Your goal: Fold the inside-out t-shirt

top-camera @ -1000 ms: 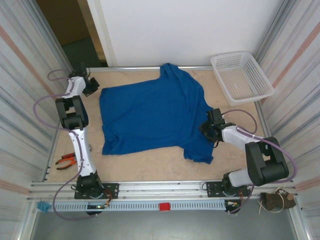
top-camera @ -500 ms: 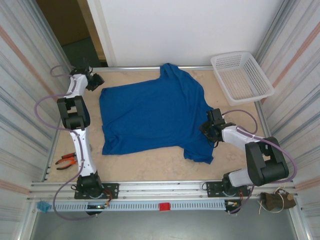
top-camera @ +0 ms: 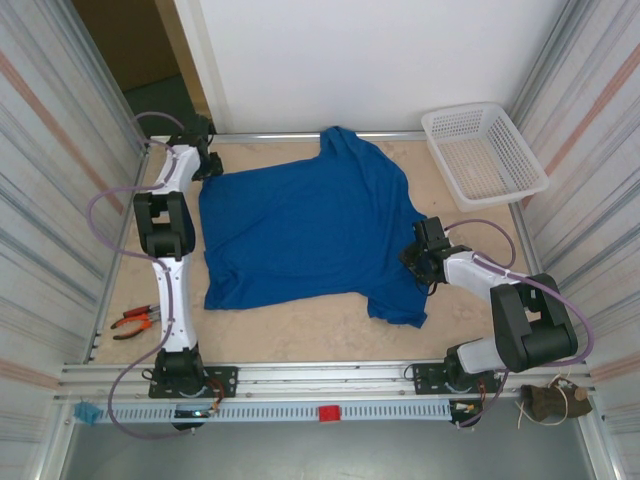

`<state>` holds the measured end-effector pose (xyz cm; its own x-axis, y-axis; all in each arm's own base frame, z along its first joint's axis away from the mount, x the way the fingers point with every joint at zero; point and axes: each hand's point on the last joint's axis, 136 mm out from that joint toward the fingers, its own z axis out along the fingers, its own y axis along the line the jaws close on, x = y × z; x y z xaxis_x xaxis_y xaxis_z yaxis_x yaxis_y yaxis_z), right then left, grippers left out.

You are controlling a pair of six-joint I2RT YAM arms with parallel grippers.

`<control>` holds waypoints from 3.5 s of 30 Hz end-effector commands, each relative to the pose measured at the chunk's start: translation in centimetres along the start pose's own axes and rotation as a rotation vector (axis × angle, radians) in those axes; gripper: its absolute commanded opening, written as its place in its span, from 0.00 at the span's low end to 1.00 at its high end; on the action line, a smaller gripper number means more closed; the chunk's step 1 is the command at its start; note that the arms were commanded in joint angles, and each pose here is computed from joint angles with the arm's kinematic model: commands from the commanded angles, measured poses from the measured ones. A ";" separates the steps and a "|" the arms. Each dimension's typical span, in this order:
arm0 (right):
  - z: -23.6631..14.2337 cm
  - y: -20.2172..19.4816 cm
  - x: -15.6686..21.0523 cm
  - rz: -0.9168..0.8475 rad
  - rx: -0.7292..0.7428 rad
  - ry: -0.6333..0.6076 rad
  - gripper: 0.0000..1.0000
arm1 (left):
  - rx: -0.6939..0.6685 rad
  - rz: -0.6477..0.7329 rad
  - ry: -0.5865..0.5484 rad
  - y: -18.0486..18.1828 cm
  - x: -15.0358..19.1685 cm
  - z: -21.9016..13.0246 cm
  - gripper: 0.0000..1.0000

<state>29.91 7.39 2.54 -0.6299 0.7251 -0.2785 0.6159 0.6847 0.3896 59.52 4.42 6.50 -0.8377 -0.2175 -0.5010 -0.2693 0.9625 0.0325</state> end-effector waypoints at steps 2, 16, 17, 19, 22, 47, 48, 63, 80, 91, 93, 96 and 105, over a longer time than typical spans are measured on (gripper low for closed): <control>-0.3 -1.8 -0.2 0.020 0.067 -0.017 0.48 | -0.078 0.031 0.012 1.9 0.1 0.3 0.41; -0.5 -1.6 -0.7 0.026 0.070 -0.033 0.48 | -0.066 0.037 0.054 1.5 1.5 2.0 0.41; -0.5 -1.6 -0.7 0.026 0.070 -0.033 0.48 | -0.066 0.037 0.055 1.5 1.5 2.1 0.41; -0.5 -1.6 -0.7 0.026 0.070 -0.033 0.48 | -0.071 0.033 0.048 1.5 1.5 1.9 0.43; -0.4 -1.7 -0.7 0.027 0.072 -0.032 0.48 | -0.052 0.034 0.000 1.0 0.9 1.1 0.47; -0.4 -1.9 -0.7 0.024 0.078 -0.036 0.48 | 0.002 0.036 -0.132 0.0 -2.6 -3.0 0.49; -0.4 -1.9 -0.7 0.024 0.078 -0.036 0.48 | 0.003 0.043 -0.131 -0.1 -2.5 -3.0 0.49; -0.5 -1.8 -0.9 0.027 0.077 -0.042 0.48 | -0.034 0.093 -0.053 0.1 0.8 -0.3 0.42; -0.8 -2.3 -1.2 0.037 0.096 -0.060 0.48 | -0.077 0.093 -0.011 1.7 1.7 1.4 0.15; -1.1 -2.7 -1.4 0.046 0.105 -0.074 0.48 | -0.050 0.068 -0.044 1.7 0.5 0.5 0.00; -1.1 -2.6 -1.4 0.048 0.104 -0.074 0.48 | -0.024 0.066 -0.067 1.3 0.2 0.0 0.03; -1.1 -2.6 -1.4 0.047 0.104 -0.074 0.47 | -0.003 0.092 -0.117 0.5 -0.4 -1.4 0.33; -1.0 -2.6 -1.4 0.048 0.106 -0.072 0.47 | -0.020 0.131 -0.094 0.3 0.7 -1.1 0.41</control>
<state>29.09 5.18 2.72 -0.5886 0.7428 -0.3189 0.6672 0.6692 0.3273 58.16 4.36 4.64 -0.8403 -0.0914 -0.5344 -0.1786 0.9773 0.1137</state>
